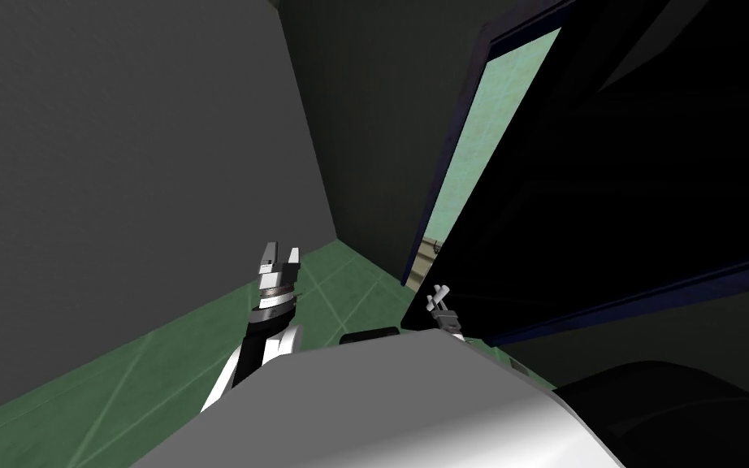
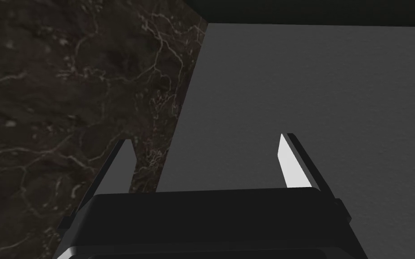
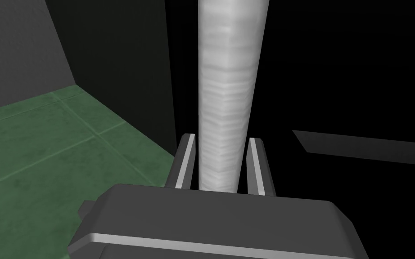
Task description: Pull the door open
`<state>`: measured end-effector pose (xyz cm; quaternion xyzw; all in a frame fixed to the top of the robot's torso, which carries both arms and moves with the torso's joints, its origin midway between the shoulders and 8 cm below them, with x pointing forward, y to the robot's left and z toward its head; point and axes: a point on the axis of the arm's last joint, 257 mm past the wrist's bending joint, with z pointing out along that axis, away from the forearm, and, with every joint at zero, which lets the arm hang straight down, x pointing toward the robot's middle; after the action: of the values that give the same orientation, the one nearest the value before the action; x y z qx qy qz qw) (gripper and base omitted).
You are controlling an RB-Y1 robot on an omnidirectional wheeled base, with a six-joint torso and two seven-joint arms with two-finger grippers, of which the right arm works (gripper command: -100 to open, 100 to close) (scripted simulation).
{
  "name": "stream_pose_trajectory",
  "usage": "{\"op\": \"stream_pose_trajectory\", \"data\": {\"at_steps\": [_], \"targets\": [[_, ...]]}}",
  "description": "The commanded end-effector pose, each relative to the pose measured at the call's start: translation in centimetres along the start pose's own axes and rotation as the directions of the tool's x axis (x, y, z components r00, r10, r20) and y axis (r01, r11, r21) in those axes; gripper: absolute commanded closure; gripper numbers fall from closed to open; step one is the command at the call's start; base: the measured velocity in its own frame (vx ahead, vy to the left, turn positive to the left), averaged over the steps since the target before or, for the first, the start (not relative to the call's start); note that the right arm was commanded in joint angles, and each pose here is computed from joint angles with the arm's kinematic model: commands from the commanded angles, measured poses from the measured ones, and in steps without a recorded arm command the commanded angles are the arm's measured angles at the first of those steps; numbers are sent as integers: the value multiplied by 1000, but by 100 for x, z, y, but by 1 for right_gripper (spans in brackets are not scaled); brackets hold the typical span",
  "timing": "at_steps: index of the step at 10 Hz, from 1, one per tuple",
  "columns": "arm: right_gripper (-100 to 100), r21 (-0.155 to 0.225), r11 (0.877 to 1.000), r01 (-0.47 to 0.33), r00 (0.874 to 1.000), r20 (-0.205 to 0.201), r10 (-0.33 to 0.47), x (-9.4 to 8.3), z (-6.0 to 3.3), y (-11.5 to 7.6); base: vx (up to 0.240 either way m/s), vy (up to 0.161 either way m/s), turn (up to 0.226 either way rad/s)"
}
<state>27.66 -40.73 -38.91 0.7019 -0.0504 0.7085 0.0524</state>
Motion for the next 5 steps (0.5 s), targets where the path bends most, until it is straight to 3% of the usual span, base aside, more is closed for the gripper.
{"op": "stream_pose_trajectory", "data": {"at_steps": [1,3,5], "targets": [[100,22,1000,-1,1000,10,1,-27,-88,-8,-253,-46,171],[100,45,999,-2,1000,9,2,-24,-140,-9,-255,-23,158],[100,49,999,-1,1000,8,0,-10,-135,-6,-179,-6,53]]}}
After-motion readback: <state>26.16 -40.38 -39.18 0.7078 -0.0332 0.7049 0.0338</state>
